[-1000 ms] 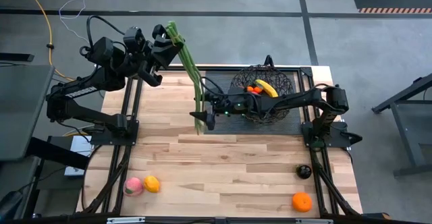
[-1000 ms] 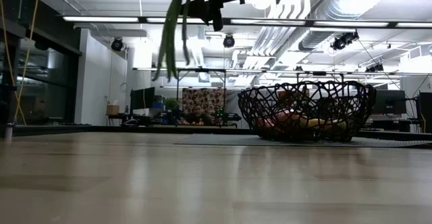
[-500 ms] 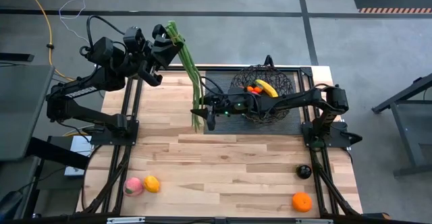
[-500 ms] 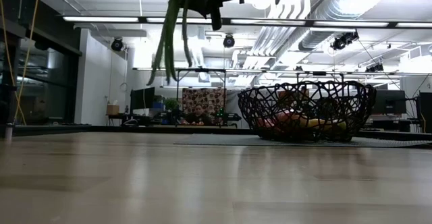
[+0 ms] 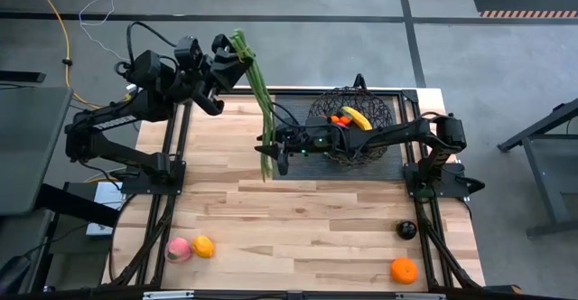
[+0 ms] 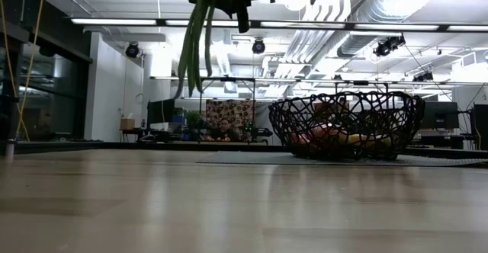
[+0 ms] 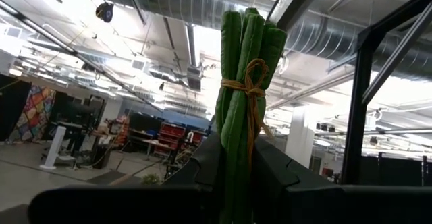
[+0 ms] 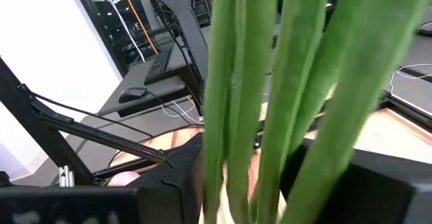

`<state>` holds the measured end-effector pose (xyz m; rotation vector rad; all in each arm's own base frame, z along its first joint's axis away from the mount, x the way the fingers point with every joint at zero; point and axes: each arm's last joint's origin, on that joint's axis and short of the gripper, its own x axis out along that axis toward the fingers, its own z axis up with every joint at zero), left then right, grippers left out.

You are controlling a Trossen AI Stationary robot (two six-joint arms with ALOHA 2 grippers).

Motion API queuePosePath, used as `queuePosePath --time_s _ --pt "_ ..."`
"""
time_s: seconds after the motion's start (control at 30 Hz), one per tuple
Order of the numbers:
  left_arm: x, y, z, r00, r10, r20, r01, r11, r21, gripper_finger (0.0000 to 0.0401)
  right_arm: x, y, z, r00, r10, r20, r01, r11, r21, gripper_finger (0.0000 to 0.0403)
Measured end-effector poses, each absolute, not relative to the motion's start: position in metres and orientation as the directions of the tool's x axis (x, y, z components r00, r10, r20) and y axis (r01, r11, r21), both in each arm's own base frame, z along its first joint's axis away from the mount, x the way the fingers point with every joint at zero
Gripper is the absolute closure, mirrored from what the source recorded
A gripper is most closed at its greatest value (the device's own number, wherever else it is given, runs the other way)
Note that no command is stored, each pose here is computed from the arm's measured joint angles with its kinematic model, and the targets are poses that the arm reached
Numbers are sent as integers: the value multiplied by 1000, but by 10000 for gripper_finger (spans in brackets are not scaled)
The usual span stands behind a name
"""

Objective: Build produce basket
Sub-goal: Put the green beans into the black basket

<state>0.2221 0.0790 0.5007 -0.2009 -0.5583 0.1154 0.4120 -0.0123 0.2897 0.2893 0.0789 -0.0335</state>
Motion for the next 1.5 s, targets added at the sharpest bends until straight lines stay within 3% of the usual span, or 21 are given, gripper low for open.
queuePosePath --time_s 0.27,0.53,0.6,0.8,1.0,1.5 --pt "221 79 501 840 164 517 -59 975 -213 363 412 -12 290 996 -22 -83 44 958 283 272" --pt "221 79 501 840 164 518 -59 975 -212 363 412 -13 290 996 -23 -83 46 958 283 383" --pt "221 79 501 840 164 518 -59 975 -212 363 412 -13 290 996 -17 -83 40 958 284 394" --pt "221 79 501 840 164 517 -60 975 -212 363 412 -13 290 996 -13 -85 37 959 283 375" --pt "221 79 501 840 165 516 -70 977 -200 363 408 -14 291 993 2 -122 29 967 252 398" --pt "253 115 483 891 277 360 -165 936 -312 363 339 -28 329 903 -31 -429 96 987 132 400"
